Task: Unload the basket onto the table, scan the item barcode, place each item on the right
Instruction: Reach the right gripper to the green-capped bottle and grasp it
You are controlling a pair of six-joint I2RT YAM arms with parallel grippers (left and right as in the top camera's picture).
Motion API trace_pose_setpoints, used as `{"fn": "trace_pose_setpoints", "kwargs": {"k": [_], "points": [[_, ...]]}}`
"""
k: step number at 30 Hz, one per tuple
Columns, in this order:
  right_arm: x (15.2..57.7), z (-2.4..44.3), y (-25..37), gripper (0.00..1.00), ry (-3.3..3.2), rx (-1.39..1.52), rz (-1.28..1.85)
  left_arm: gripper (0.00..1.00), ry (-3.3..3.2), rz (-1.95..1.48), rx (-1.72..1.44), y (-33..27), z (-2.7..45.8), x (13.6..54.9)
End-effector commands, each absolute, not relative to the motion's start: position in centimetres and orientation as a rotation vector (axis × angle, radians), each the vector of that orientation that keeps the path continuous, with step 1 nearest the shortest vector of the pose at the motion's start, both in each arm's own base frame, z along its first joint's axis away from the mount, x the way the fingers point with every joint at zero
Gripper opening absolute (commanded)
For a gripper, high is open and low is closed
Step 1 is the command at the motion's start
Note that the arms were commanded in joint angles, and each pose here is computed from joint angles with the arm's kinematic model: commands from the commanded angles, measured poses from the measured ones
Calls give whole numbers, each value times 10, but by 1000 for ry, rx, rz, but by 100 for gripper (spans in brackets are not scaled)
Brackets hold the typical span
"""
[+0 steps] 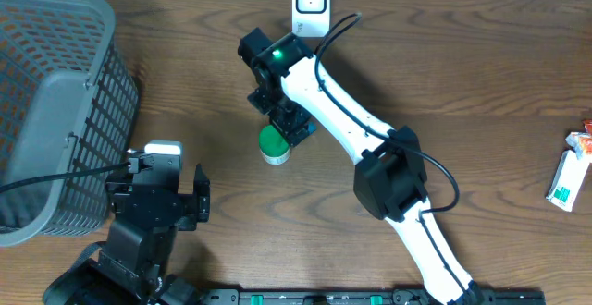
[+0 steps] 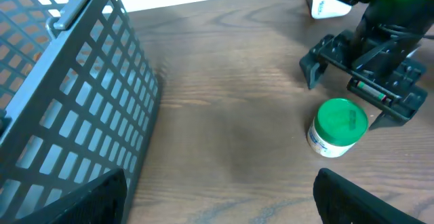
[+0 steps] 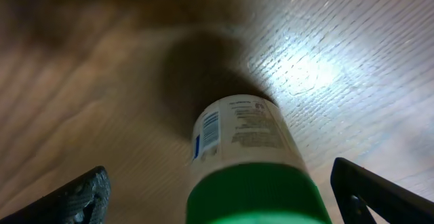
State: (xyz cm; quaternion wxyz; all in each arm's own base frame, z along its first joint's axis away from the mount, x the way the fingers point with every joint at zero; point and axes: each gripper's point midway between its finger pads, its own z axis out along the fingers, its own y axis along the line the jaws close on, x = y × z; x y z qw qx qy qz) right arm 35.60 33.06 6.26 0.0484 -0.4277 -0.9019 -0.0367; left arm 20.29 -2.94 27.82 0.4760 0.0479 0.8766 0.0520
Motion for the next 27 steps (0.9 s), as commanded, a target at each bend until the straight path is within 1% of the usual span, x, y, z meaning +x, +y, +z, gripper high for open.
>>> {"fn": "trace_pose_setpoints", "kwargs": {"k": [1, 9, 15, 16, 17, 18, 19, 23, 27], "points": [[345, 67, 344, 99, -2719, -1291, -143, 88, 2139, 132, 109, -28, 278, 202], [332, 65, 349, 99, -2740, -1253, -94, 88, 2139, 131, 108, -28, 278, 202], [326, 52, 349, 99, -2761, -1235, -31, 88, 2139, 131, 108, -28, 278, 202], [326, 51, 348, 94, -2767, -1232, -23, 88, 2139, 132, 109, -28, 278, 202], [326, 49, 347, 85, -2772, -1227, -11, 88, 2139, 132, 109, -28, 278, 202], [326, 47, 347, 80, -2777, -1220, -3, 88, 2139, 131, 108, -28, 278, 202], [326, 47, 346, 76, -2779, -1211, 0, 88, 2139, 131, 108, -28, 278, 202], [323, 45, 344, 66, -2804, -1144, 20, 88, 2139, 131, 108, -28, 278, 202], [324, 45, 337, 63, -2894, -976, 61, 88, 2139, 131, 108, -28, 278, 202]]}}
